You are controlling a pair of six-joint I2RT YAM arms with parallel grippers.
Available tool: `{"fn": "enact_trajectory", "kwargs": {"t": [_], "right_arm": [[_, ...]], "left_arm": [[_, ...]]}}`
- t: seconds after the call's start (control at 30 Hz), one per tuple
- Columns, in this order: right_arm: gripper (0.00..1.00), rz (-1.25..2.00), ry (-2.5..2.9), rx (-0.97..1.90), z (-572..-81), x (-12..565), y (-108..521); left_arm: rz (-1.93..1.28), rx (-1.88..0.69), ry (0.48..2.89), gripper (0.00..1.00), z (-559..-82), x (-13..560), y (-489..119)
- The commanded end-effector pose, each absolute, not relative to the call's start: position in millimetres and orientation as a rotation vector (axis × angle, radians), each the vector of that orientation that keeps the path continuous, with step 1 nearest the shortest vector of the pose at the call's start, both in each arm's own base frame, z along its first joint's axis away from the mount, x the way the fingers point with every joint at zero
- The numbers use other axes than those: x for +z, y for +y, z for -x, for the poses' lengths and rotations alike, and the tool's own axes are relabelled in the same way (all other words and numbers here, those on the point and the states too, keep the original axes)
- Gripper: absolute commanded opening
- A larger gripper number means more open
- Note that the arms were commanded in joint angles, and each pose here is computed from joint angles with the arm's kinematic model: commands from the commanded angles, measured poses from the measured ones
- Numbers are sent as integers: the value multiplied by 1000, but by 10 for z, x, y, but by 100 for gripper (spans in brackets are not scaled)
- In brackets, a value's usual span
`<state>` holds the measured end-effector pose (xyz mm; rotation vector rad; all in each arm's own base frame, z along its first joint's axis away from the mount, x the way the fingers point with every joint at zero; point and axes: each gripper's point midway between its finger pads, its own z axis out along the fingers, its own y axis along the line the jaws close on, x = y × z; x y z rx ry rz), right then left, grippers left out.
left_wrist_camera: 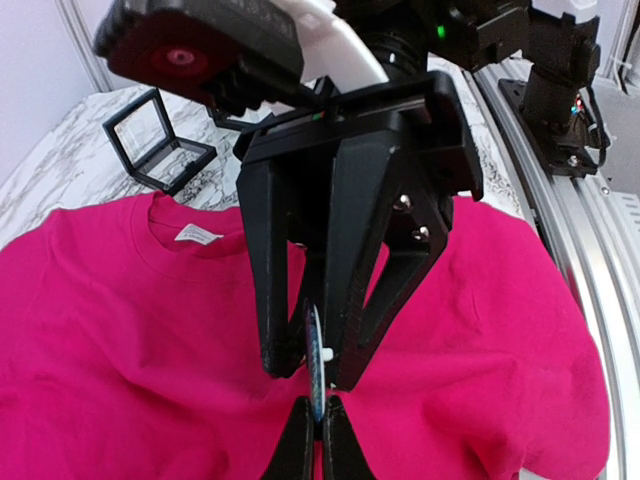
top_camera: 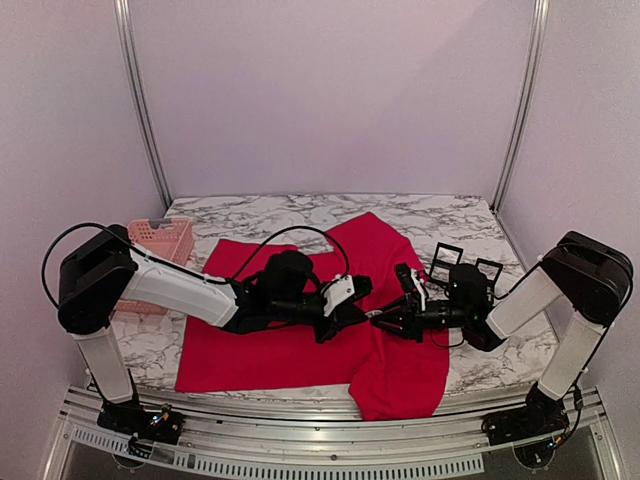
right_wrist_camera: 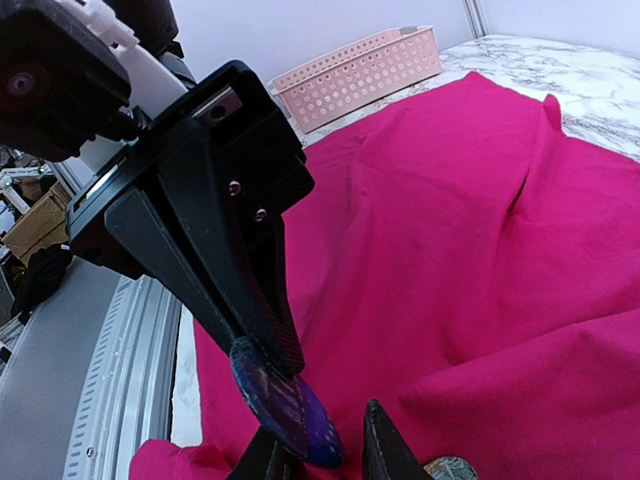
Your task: Pin the brooch onto the clothing
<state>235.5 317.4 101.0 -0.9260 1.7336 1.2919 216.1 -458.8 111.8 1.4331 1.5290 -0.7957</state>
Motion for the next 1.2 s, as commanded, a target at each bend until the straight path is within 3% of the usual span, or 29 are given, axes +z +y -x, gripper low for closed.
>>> {"fn": "enact_trajectory", "kwargs": {"t": [0.0,0.8,1.17], "right_arm": [[23,820,1722,1243,-2637,1112,3125],[21,741,1798,1211,-2744,1017,3030],[29,838,1714,1274,-2564,1137,3054]], "left_arm": [[-1556,-872,1443,0,-1733,1112,-4660],[-1594,-824,1434,0,-1673,1056,-4636],[-1604,-791,1454,0,-1744,992,-4617]]}}
